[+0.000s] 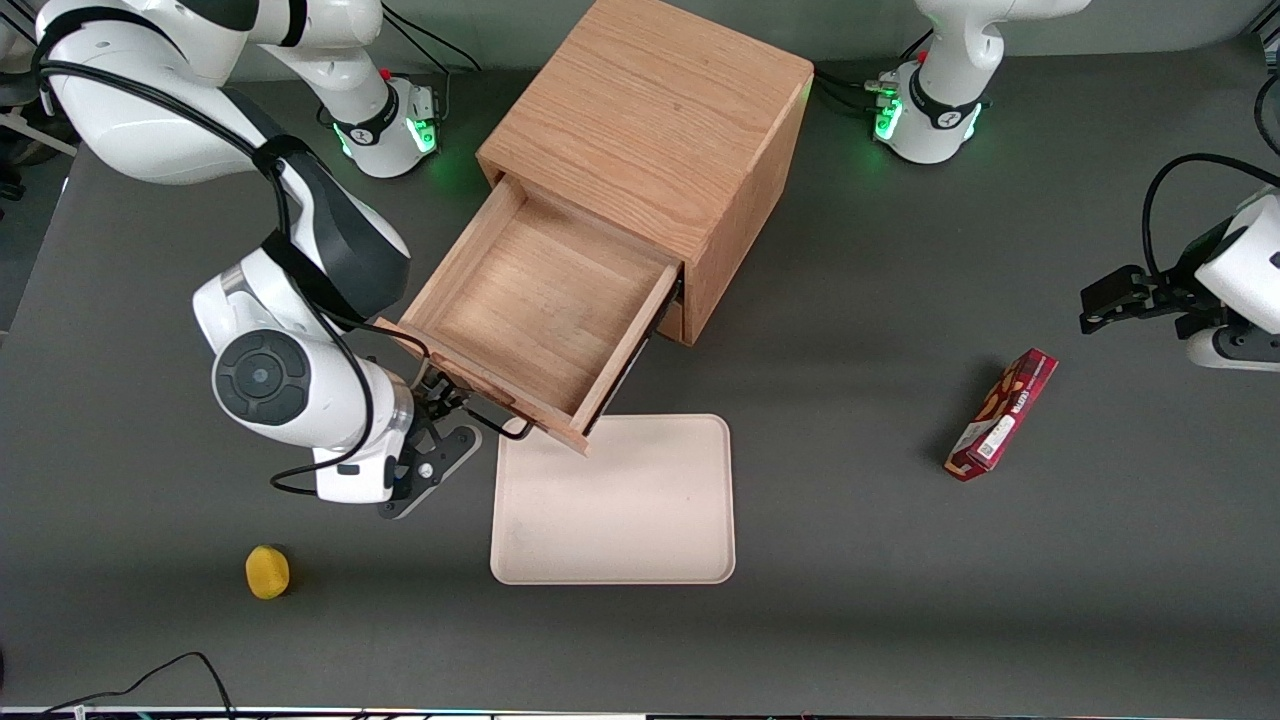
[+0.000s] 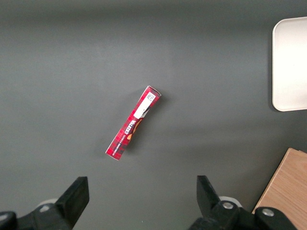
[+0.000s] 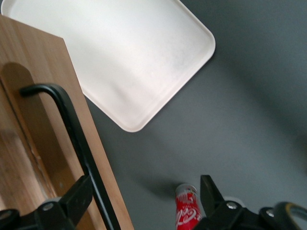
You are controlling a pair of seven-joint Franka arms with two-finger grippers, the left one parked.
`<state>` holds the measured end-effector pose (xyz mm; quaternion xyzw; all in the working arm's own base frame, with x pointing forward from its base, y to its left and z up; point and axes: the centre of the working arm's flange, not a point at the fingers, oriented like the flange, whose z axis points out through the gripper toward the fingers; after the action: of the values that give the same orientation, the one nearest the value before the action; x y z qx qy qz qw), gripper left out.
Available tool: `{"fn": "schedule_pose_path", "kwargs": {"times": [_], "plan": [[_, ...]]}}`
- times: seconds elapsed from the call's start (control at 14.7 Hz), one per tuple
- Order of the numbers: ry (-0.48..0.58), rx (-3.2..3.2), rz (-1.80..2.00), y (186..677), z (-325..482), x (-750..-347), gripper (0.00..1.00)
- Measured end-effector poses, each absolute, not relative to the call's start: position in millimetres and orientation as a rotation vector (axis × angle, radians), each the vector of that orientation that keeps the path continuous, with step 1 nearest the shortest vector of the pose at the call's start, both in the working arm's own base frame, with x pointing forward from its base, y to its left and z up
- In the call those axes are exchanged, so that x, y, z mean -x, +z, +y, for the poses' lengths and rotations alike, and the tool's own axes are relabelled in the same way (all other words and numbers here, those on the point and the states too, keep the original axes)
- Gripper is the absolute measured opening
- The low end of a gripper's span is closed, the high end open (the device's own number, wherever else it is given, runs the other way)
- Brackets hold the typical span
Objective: Open upper drawer
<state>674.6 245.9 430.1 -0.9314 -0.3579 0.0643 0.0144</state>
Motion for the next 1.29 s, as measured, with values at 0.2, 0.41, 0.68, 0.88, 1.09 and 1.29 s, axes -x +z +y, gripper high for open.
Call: {"fn": "schedule_pose_path", "kwargs": {"times": [0.2, 0.41, 0.68, 0.88, 1.09, 1.29], "plan": [[0.236, 2.897, -1.109, 451, 242, -672, 1.0], [0.264, 2.884, -1.124, 476, 246, -662, 1.0], [0.173, 2.961, -1.08, 547, 222, -647, 1.0], [0.159, 2.987, -0.978, 600, 182, -627, 1.0], [0.143, 2.993, -0.847, 631, 135, -611, 1.0], [0.178, 2.967, -0.696, 641, 89, -592, 1.0]]}}
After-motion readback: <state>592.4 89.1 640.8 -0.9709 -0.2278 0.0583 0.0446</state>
